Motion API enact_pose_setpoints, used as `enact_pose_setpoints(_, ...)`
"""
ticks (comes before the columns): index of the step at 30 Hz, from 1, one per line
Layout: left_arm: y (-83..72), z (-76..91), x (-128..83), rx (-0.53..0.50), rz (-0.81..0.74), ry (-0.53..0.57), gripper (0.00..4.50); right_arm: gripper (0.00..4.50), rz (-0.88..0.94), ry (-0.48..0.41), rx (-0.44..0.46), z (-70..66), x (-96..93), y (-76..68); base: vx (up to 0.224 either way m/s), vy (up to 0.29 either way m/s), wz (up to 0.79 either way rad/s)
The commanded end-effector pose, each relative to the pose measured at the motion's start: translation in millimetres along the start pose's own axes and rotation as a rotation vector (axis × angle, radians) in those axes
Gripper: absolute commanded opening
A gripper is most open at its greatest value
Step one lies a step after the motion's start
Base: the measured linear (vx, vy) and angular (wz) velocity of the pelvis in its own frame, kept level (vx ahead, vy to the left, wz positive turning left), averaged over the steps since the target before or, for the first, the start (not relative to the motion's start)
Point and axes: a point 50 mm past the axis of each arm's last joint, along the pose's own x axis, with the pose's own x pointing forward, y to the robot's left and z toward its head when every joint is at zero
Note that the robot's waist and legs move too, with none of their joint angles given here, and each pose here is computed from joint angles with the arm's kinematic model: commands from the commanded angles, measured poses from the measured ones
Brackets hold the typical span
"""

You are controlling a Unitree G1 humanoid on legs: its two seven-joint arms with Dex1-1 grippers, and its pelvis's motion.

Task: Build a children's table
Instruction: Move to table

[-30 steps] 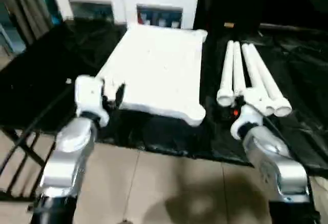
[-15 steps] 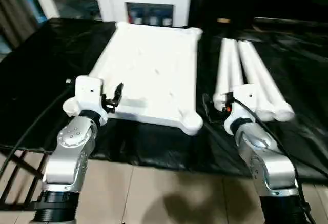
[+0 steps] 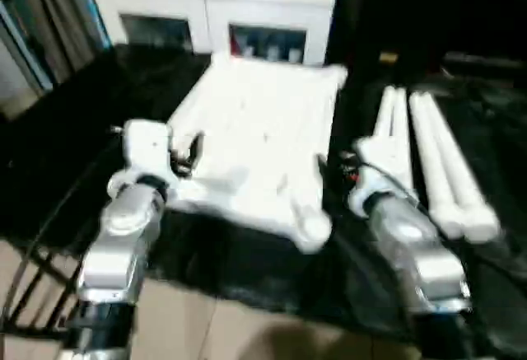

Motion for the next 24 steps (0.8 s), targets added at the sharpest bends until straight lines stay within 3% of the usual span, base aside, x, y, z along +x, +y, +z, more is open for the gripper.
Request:
enact_pose_setpoints(1, 5.4, 3.8, 2.5, 0.015, -0.001, -0.009, 3.22, 4.50, 0.006, -0.009, 0.008, 3.2, 1.0, 6.1, 0.073, -0.016, -0.07)
enact_pose_setpoints(8, -0.7, 5.1, 9.8, 0.009, -0.037, -0.015, 3.22, 4.50, -0.027, -0.029, 0.003, 5.7, -1.9, 0.2, 0.118, 0.078, 0.00)
enact_pose_setpoints(16, -13.1, 8.8, 17.3, 0.032, -0.122, -0.038, 3.22, 4.50, -0.033, -0.033, -0.002, 7.3, -6.2, -5.1, 0.099, -0.044, -0.22)
enact_pose_setpoints(21, -25.9, 14.7, 19.1, 0.115, -0.299, -0.068, 3.22, 4.50, 0.006, -0.045, -0.021, 12.7, -5.0, -7.0, -0.088, 0.125, -0.24)
enact_pose_setpoints(22, -32.1, 14.9, 17.6, 0.172, -0.409, -0.081, 3.22, 4.50, 0.074, -0.049, -0.031, 15.5, -5.3, -6.6, -0.087, 0.185, -0.19)
enact_pose_setpoints(23, -39.5, 11.2, 14.2, 0.162, -0.546, -0.055, 3.22, 4.50, 0.148, -0.044, -0.061, 17.8, -6.8, -5.7, -0.066, 0.191, -0.06)
enact_pose_setpoints(24, -41.3, 10.2, 13.3, 0.154, -0.579, -0.047, 3.22, 4.50, 0.163, -0.042, -0.069, 18.3, -7.2, -5.6, -0.087, 0.150, 0.04)
